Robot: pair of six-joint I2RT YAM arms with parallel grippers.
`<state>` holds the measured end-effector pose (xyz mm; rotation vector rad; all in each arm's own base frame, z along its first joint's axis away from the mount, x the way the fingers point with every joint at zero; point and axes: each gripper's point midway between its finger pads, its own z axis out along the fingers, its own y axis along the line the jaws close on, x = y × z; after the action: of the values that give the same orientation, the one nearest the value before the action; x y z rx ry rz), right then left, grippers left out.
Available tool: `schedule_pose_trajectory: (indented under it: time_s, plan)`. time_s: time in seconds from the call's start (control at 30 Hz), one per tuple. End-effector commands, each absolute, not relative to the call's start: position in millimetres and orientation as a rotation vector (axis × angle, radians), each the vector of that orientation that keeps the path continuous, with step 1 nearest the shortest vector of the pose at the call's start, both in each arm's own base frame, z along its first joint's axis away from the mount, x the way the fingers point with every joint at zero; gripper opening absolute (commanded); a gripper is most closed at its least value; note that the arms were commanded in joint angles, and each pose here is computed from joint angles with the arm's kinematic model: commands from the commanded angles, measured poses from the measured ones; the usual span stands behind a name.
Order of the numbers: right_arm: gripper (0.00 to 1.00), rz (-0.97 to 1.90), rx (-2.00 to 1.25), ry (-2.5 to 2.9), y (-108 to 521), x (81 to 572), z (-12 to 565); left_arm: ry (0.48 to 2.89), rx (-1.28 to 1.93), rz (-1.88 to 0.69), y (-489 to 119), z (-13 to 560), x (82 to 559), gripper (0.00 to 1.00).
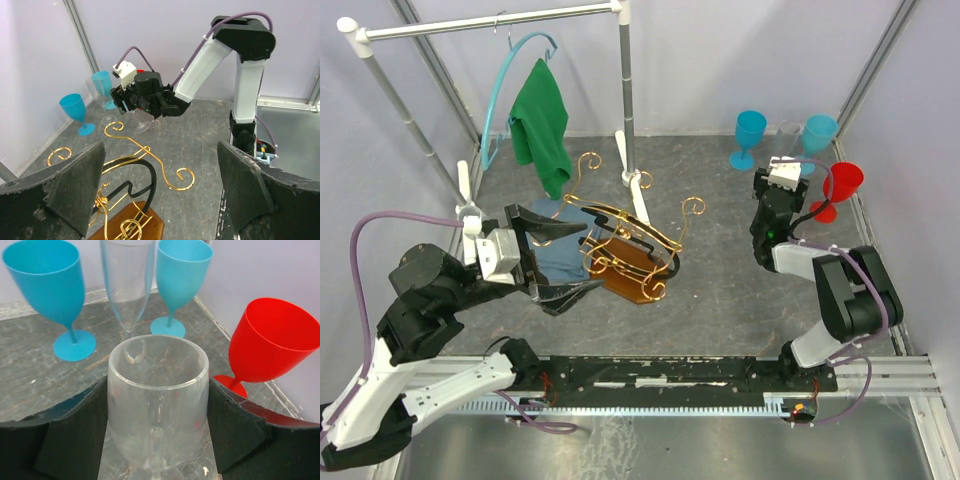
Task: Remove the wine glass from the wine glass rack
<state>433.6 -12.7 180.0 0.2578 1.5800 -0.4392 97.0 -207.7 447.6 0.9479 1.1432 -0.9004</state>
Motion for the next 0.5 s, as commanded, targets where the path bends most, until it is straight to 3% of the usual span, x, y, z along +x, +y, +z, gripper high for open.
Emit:
schedule_pose_trajectory:
  time_s: [0.0,0.3,0.47]
  plan:
    - [0.47,-0.470,0.392,1.336,-28,437,222,1.139,0.891,-0.934,-206,464,96,0.99]
    - [0.48,-0.492,0.399,1.305,-30,441,201,1.154,0.883,-0.955,-207,471,95,0.99]
    - [0.53,-0.506,0.384,1.327,-29,442,191,1.159,0.889,-0.962,-210,469,97,0.99]
